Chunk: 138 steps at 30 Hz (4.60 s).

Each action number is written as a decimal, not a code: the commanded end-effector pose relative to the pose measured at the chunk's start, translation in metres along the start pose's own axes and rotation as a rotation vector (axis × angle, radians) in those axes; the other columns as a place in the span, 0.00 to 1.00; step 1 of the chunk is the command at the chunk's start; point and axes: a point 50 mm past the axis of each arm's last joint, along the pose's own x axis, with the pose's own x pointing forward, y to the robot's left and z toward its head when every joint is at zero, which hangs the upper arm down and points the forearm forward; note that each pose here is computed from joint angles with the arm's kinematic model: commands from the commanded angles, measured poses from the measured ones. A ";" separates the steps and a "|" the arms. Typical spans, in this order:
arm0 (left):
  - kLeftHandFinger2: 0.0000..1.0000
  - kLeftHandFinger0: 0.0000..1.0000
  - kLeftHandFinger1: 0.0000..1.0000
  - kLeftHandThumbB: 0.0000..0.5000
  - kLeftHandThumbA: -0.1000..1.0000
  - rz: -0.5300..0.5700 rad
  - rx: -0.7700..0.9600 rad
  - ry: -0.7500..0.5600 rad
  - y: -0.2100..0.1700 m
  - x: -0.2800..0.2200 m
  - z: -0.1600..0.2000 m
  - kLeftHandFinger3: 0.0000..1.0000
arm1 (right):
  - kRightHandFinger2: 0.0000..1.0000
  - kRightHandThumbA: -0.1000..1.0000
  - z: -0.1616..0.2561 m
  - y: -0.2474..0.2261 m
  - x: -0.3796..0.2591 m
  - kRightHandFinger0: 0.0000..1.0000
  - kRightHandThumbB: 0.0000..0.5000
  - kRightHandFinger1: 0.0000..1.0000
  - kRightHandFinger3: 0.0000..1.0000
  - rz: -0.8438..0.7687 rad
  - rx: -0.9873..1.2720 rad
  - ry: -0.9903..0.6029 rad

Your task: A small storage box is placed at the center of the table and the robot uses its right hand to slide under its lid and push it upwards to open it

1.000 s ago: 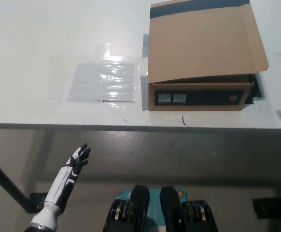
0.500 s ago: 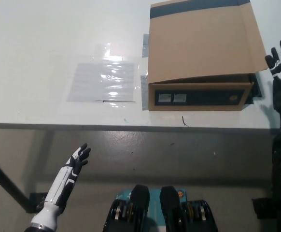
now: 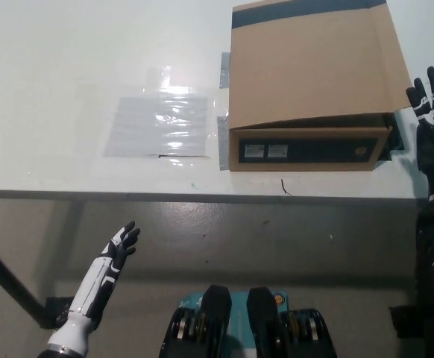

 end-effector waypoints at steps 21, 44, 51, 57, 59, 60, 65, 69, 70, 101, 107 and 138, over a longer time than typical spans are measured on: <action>1.00 1.00 1.00 1.00 1.00 0.007 0.001 -0.062 0.003 0.006 0.010 1.00 | 1.00 1.00 -0.012 0.047 0.010 1.00 0.68 1.00 1.00 0.103 0.080 0.008; 1.00 1.00 1.00 1.00 1.00 0.004 0.007 -0.054 0.004 0.007 0.012 1.00 | 1.00 1.00 0.001 0.107 -0.004 1.00 0.66 1.00 1.00 0.231 0.108 -0.007; 1.00 1.00 1.00 1.00 1.00 0.001 0.011 -0.074 0.005 0.009 0.012 1.00 | 1.00 1.00 -0.002 0.119 0.003 1.00 0.67 1.00 1.00 0.260 0.148 -0.013; 1.00 1.00 1.00 1.00 1.00 0.000 0.017 -0.075 0.005 0.010 0.013 1.00 | 1.00 1.00 -0.010 0.141 0.010 1.00 0.66 1.00 1.00 0.280 0.160 0.005; 1.00 1.00 1.00 1.00 1.00 0.000 0.013 -0.072 0.005 0.010 0.013 1.00 | 1.00 1.00 -0.013 0.150 0.011 1.00 0.66 1.00 1.00 0.290 0.169 0.019; 1.00 1.00 1.00 1.00 1.00 -0.001 0.017 -0.070 0.005 0.011 0.014 1.00 | 1.00 1.00 -0.014 0.152 0.011 1.00 0.67 1.00 1.00 0.292 0.168 0.022; 1.00 1.00 1.00 1.00 1.00 -0.001 0.014 -0.071 0.005 0.012 0.015 1.00 | 1.00 1.00 -0.029 0.167 0.014 1.00 0.70 1.00 1.00 0.313 0.148 0.056; 1.00 1.00 1.00 1.00 1.00 -0.004 0.018 -0.078 0.006 0.014 0.016 1.00 | 1.00 1.00 -0.041 0.176 0.017 1.00 0.70 1.00 1.00 0.320 0.139 0.092; 1.00 1.00 1.00 1.00 1.00 -0.005 0.022 -0.077 0.006 0.014 0.016 1.00 | 1.00 1.00 -0.043 0.178 0.018 1.00 0.70 1.00 1.00 0.322 0.135 0.098; 1.00 1.00 1.00 1.00 1.00 -0.025 0.034 -0.078 0.009 0.018 0.021 1.00 | 1.00 1.00 -0.143 0.280 -0.010 1.00 0.79 1.00 1.00 0.673 -0.301 0.343; 1.00 1.00 1.00 1.00 1.00 -0.026 0.028 -0.075 0.008 0.019 0.020 1.00 | 1.00 1.00 -0.159 0.277 -0.017 1.00 0.71 1.00 1.00 0.707 -0.433 0.364; 1.00 1.00 1.00 1.00 1.00 -0.033 0.012 -0.061 0.006 0.014 0.013 1.00 | 1.00 1.00 0.092 0.391 -0.047 1.00 0.84 1.00 1.00 1.007 -0.123 -0.312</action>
